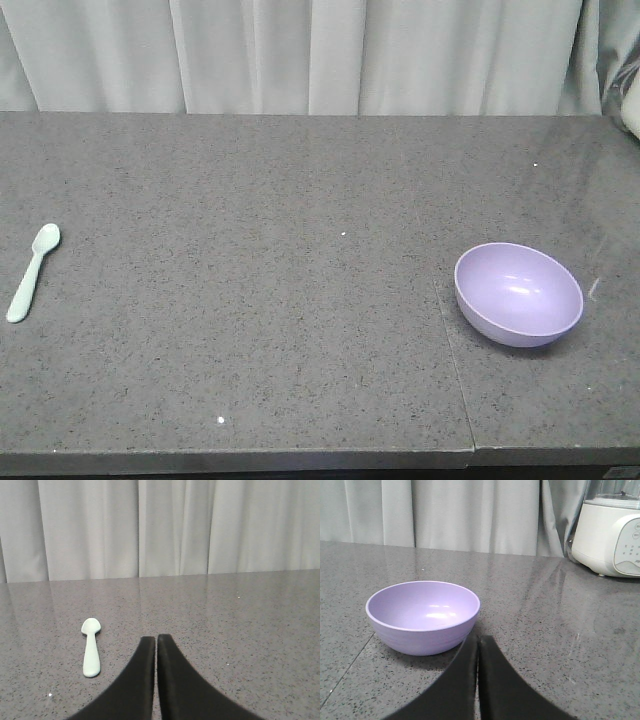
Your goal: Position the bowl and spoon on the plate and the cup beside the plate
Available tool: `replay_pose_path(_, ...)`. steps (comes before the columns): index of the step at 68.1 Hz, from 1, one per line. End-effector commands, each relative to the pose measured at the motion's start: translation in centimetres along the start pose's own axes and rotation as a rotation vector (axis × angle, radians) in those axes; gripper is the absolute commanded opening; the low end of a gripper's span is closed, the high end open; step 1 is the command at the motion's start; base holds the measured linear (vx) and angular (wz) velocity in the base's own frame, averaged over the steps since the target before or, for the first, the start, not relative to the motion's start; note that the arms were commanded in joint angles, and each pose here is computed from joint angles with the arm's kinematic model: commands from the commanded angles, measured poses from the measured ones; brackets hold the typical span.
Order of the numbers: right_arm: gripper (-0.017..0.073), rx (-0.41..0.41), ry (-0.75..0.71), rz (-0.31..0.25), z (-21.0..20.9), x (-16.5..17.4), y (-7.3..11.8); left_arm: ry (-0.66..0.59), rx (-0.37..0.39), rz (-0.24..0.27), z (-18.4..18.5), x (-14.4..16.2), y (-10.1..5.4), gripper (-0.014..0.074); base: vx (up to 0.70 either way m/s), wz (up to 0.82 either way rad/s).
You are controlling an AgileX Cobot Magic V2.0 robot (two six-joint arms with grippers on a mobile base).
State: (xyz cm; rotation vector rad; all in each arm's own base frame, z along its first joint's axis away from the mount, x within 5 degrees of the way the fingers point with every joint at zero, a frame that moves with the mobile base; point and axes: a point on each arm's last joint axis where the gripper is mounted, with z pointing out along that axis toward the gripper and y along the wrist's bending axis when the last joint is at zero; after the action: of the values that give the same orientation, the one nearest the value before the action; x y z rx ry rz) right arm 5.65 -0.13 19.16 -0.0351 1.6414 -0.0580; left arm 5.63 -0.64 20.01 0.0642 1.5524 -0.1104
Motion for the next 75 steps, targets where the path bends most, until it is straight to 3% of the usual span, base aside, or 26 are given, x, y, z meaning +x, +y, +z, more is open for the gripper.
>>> replay_pose_path(1, -0.0003, 0.003, -0.085, -0.015, -0.1, -0.7, 0.0, -0.12, 0.002, -0.012, -0.2, -1.8, 0.0, -0.0007, 0.0, 0.0)
replay_pose_path(11, -0.0003, 0.003, -0.151, -0.015, -0.3, -1.6, 0.0, -0.184, 0.003, -0.045, -0.4, -2.8, 0.0, -0.0007, 0.0, 0.0)
replay_pose_path(15, -0.0003, 0.004, -0.201, -0.005, -0.6, -3.0, -0.1, -0.227, 0.008, -0.08, -0.8, -4.5, -0.1, -0.0007, 0.0, 0.0)
replay_pose_path(25, -0.0003, 0.02, -0.274, -0.022, -2.3, -8.4, -0.5, -0.259, 0.024, -0.074, -2.1, -9.7, -0.3, -0.0007, 0.0, 0.0)
replay_pose_path(32, -0.0003, 0.031, -0.215, -0.041, -2.8, -12.1, -0.8, -0.184, 0.023, -0.031, -2.1, -13.1, -0.5, -0.0007, 0.0, 0.0)
replay_pose_path(33, -0.0003, 0.035, -0.092, -0.069, -2.0, -15.5, -1.2, -0.028, -0.002, 0.045, -0.5, -16.8, -0.4, -0.0007, 0.0, 0.0)
replay_pose_path(36, -0.0003, 0.034, -0.051, -0.069, -1.5, -16.3, -1.2, 0.037, -0.005, 0.049, 0.3, -17.5, -0.4, -0.0007, 0.0, 0.0)
replay_pose_path(44, -0.0003, 0.028, 0.08, -0.083, 0.5, -17.1, -1.3, 0.256, -0.015, 0.063, 2.9, -17.9, -0.4, -0.0007, 0.0, 0.0)
replay_pose_path(55, -0.0003, -0.009, 0.332, -0.038, 2.9, -15.1, -1.0, 0.497, -0.018, 0.049, 5.6, -15.9, -0.3, -0.0007, 0.0, 0.0)
replay_pose_path(66, -0.0003, -0.024, 0.434, -0.021, 4.1, -14.2, -0.8, 0.556, -0.017, 0.055, 6.8, -15.2, -0.3, -0.0007, 0.0, 0.0)
replay_pose_path(75, 0.0003, -0.013, 0.464, -0.056, 4.7, -13.9, -1.0, 0.557, -0.021, 0.043, 6.8, -15.2, -0.3, 0.0004, 0.0, 0.0)
